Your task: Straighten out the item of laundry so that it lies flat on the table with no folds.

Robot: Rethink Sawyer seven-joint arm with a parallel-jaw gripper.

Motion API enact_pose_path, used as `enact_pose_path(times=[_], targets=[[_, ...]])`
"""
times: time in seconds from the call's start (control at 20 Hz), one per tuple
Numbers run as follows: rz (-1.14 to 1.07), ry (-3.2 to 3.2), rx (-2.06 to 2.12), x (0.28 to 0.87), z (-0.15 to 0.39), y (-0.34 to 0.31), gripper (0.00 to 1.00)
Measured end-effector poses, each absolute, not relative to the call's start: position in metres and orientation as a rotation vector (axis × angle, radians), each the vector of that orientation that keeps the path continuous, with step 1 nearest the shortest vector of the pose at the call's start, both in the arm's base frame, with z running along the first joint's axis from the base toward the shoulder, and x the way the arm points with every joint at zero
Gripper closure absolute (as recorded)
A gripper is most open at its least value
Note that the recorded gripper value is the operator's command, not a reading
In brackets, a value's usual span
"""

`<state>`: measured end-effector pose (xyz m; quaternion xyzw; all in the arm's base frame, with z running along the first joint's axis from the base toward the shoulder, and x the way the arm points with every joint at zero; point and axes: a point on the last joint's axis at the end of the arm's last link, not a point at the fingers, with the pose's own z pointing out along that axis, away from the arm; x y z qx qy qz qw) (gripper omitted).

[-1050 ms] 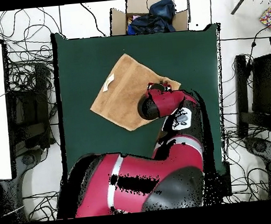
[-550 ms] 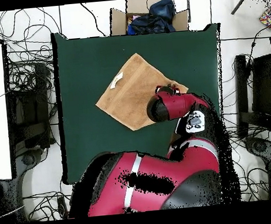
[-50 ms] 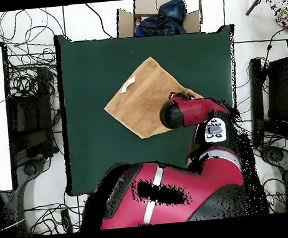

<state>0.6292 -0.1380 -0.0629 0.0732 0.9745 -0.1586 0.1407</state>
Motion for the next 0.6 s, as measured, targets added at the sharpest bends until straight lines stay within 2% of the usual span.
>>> enact_pose_path(times=[0.6], targets=[[-0.478,2.894,0.245,0.581,-0.056,-0.157,1.00]])
